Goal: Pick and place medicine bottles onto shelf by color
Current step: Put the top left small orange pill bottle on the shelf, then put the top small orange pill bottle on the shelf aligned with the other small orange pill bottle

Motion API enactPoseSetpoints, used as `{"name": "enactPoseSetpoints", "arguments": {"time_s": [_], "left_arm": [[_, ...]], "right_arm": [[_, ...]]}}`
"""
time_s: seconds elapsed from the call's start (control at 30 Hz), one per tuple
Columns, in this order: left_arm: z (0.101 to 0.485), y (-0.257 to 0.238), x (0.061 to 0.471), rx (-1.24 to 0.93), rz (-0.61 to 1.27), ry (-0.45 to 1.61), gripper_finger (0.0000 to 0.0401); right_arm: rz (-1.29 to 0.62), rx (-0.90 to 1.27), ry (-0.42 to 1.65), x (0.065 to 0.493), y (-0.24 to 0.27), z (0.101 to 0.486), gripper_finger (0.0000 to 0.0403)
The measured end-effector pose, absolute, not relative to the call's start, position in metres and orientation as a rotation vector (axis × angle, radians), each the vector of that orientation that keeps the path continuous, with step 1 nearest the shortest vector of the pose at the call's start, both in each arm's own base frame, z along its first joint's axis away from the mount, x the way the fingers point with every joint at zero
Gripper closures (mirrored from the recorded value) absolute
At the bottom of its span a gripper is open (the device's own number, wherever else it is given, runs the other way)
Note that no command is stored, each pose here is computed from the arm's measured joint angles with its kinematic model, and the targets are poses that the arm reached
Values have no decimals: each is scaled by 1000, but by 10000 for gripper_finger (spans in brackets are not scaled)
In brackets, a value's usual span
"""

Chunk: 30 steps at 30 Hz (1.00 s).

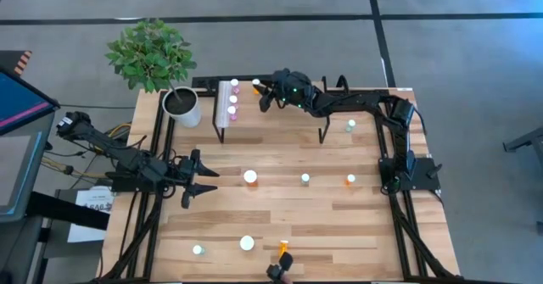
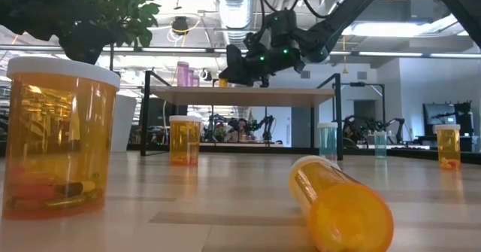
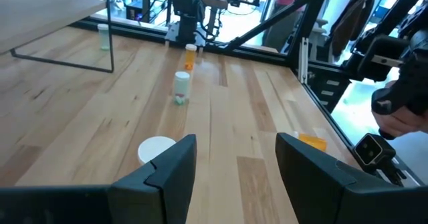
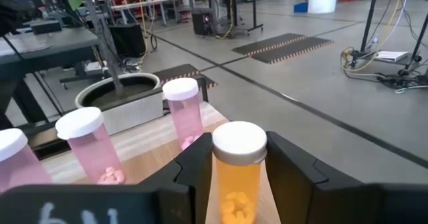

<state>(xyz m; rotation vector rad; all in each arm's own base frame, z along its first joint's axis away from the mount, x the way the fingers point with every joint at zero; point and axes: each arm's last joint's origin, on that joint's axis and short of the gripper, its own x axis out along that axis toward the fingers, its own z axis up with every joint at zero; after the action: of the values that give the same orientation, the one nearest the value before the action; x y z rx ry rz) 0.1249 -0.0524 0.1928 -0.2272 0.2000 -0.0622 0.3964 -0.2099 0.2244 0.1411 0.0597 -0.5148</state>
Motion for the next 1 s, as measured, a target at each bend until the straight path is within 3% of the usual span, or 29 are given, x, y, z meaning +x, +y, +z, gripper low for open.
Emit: {"name": "enactPoseSetpoints", "arguments": {"time_s": [0.33,0.6,0.83,1.0], "left_arm": [[193,-52,125,-227,-60,200,209],[193,-52,125,-247,-59,200,209],[193,-53,125,-258,-63,202,209],[193,-54,125,-299,-100,215,209]], "right_arm": [[-496,133,87,400,-202,223,223],[-481,134,116,401,-195,224,175],[-482,141,155,393,-190,241,157],[-481,178,317,367,-175,273,161]]}}
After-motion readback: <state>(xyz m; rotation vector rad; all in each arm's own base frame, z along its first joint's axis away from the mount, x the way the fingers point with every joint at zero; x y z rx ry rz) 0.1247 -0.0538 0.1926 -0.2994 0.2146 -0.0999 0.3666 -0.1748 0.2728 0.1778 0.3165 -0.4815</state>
